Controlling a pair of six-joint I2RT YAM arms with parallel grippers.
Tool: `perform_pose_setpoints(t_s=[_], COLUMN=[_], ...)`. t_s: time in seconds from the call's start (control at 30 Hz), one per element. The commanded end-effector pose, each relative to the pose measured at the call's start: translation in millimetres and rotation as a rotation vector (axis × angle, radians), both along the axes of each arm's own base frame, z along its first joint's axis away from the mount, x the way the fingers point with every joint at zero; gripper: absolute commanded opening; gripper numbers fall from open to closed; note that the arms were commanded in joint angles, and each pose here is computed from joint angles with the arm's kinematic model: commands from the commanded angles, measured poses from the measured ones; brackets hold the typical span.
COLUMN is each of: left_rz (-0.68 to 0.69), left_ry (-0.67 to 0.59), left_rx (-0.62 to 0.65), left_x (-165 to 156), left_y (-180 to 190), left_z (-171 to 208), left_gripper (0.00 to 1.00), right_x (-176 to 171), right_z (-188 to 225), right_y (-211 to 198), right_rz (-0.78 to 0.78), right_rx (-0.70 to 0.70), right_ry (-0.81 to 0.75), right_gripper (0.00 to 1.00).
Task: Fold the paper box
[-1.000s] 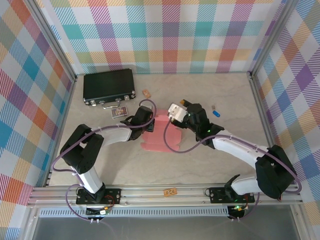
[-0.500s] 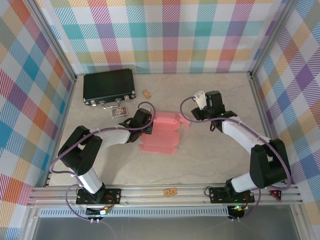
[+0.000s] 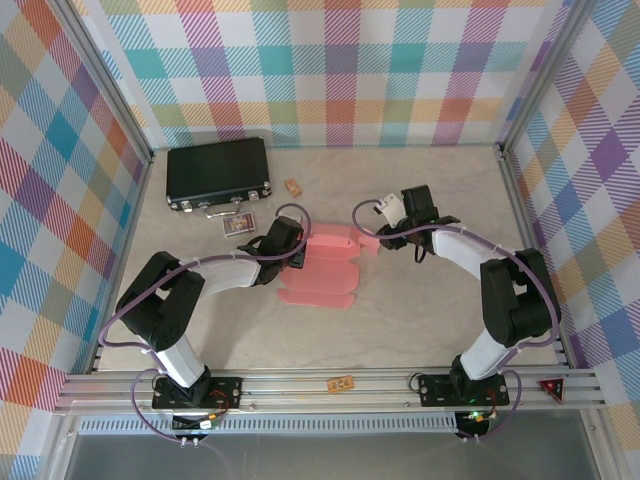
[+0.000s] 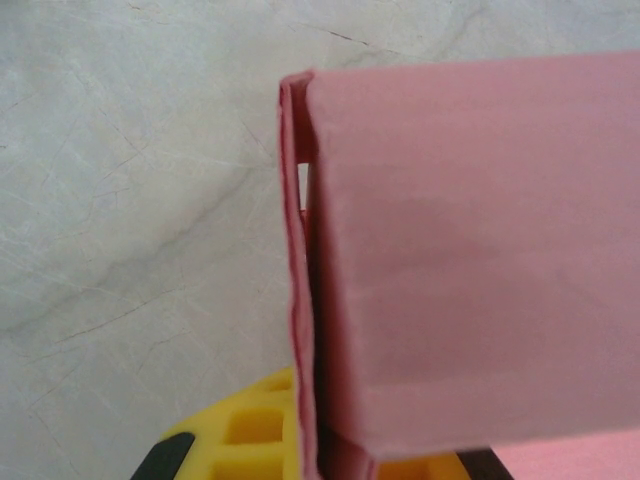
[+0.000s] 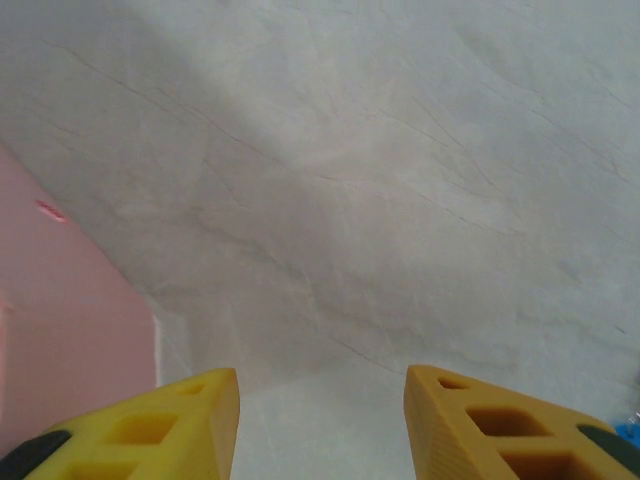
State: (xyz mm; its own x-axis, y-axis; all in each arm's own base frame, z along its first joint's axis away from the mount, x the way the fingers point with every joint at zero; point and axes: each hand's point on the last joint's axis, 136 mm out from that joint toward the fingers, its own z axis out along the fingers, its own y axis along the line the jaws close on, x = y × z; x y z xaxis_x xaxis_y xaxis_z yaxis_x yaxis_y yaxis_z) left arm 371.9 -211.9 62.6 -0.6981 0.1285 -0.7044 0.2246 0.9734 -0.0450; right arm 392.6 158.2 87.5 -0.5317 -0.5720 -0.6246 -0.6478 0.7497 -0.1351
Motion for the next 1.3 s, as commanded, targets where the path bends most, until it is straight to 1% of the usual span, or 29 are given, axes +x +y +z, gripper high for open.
perform_pose_setpoints(t_s=[0.0,0.13,0.5,0.73,0.97,1.2,1.27], left_rz=[0.0,0.003,0.018,0.02,0.024,0.019,0.021], left_ry=[-0.045,-0.042,-0.038,-0.032,-0.029,-0.029,-0.029], left_rx=[-0.005,-0.008,-0.01,-0.016,-0.026,-0.032,-0.036], left_x=[4,5,6,7,8,9,9], left_y=[-1,-2,-1,-3,-5,-6,-6], left_z=[16,17,15,13,16,17,17], left_gripper=[0.0,0.0,0.0,0.0,0.0,0.0,0.0], right_x=[-9,-18,-38,-46,-41,-52,-54], right_z=[5,8,3,-1,-10,-5,-6], right_y=[19,32,53,57,44,59,61], right_rz=[0.117,0.178,0.263,0.265,0.195,0.276,0.29], right_rx=[0.074,0.117,0.147,0.164,0.127,0.219,0.219], right_ry=[0.029,0.042,0.109,0.161,0.164,0.197,0.208], right_gripper=[0.47,0.47,0.43,0.43,0.46,0.46,0.46])
